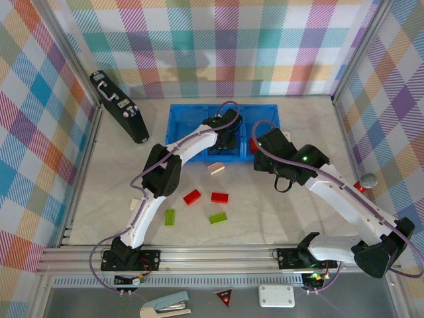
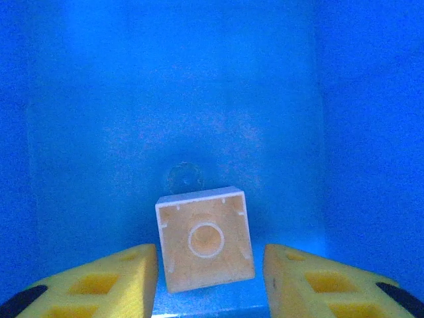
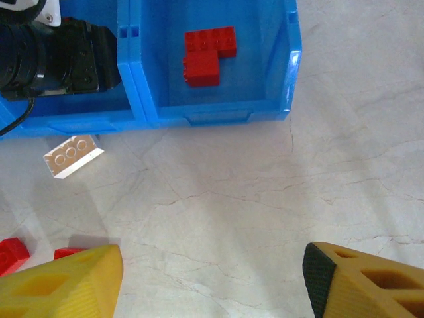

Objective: Sort the legos into containers by color
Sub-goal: Place the lego in the container, then pick up the lego from the center of the table.

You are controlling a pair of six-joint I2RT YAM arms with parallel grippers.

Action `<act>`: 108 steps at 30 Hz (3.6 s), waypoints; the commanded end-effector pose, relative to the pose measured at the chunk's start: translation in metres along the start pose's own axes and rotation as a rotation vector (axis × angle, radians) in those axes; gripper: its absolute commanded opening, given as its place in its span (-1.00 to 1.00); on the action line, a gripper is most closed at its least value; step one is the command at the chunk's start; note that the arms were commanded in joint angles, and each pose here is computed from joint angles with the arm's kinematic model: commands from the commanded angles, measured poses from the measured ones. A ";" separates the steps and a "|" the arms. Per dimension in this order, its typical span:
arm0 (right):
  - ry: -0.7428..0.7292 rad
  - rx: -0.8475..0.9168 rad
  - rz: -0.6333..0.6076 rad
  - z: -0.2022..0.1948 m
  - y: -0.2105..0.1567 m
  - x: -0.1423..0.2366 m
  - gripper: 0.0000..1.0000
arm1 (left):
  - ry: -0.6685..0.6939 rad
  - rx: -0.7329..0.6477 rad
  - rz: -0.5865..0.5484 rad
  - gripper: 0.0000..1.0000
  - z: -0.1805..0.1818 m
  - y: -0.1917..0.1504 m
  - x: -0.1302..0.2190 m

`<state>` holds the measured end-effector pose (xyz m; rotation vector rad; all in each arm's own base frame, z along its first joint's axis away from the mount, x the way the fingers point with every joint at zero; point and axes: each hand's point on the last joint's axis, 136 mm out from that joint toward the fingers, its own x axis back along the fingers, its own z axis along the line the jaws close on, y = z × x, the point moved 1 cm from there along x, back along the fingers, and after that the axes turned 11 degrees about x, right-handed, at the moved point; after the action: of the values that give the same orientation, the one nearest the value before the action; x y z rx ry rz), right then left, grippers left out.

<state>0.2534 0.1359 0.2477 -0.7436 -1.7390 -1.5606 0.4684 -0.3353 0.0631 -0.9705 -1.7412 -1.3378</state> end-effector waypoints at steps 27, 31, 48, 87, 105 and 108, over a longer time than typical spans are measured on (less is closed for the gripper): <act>0.140 -0.025 0.286 0.102 -0.059 -0.061 0.47 | -0.091 0.130 -0.112 0.00 0.126 0.038 0.177; 0.134 -0.049 0.318 0.125 -0.070 -0.071 0.48 | -0.073 0.158 -0.086 0.01 0.168 0.032 0.194; 0.014 -0.132 0.409 0.176 -0.115 -0.110 0.72 | 0.104 0.214 -0.153 0.07 0.295 0.016 0.212; 0.006 -0.037 0.403 0.190 -0.122 -0.142 0.31 | 0.111 0.252 -0.157 0.06 0.312 0.014 0.204; 0.034 0.066 0.364 0.128 -0.085 -0.129 0.31 | 0.063 0.213 -0.128 0.06 0.304 0.011 0.199; 0.042 0.075 0.362 0.110 -0.076 -0.127 0.31 | 0.067 0.211 -0.120 0.07 0.305 0.010 0.198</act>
<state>0.2596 0.2546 0.0869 -0.9568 -1.4978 -1.3149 0.3573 -0.0123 0.1856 -0.6900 -1.8759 -1.2165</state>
